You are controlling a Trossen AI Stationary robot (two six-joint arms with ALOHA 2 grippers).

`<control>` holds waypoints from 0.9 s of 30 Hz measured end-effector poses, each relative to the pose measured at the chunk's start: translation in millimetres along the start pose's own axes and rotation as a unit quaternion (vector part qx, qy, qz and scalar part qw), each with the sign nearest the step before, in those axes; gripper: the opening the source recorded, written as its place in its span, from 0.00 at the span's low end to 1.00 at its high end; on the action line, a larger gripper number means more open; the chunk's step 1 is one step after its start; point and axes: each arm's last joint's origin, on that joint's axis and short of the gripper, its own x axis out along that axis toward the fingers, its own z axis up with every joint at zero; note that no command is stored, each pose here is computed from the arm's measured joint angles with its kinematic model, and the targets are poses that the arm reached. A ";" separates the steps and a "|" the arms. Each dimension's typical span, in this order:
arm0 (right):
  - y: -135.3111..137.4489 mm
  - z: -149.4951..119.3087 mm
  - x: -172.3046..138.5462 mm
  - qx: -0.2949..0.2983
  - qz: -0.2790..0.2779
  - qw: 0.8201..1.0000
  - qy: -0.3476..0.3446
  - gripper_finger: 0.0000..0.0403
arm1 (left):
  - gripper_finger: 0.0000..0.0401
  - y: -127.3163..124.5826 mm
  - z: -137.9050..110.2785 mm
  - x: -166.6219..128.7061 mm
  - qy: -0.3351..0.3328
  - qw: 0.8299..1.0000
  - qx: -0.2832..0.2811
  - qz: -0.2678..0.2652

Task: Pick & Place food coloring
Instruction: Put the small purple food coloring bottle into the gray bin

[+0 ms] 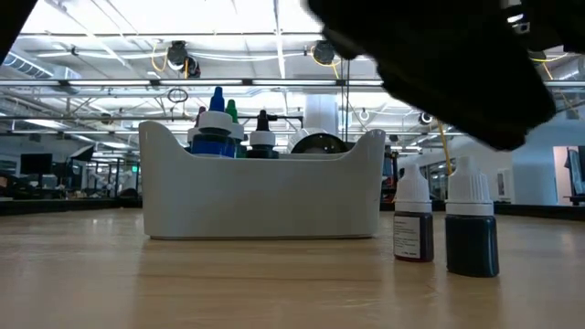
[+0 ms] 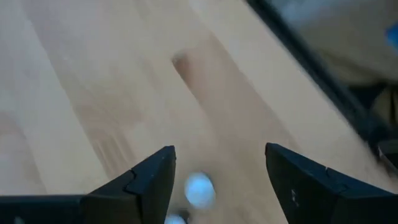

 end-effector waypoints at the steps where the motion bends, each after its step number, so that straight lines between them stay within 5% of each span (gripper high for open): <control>1: -0.1 0.3 0.0 0.000 0.000 1.000 -0.001 0.00 | 0.63 -2.2 -1.9 0.8 0.009 1.000 0.005 -0.001; 21: 0.0 0.2 0.1 0.000 0.000 1.000 0.000 0.00 | 0.62 0.5 -15.3 25.9 0.035 0.999 0.013 0.020; 27: 0.0 0.2 0.1 0.000 0.000 1.000 0.000 0.00 | 0.51 0.4 -15.7 25.9 0.037 0.999 0.014 0.020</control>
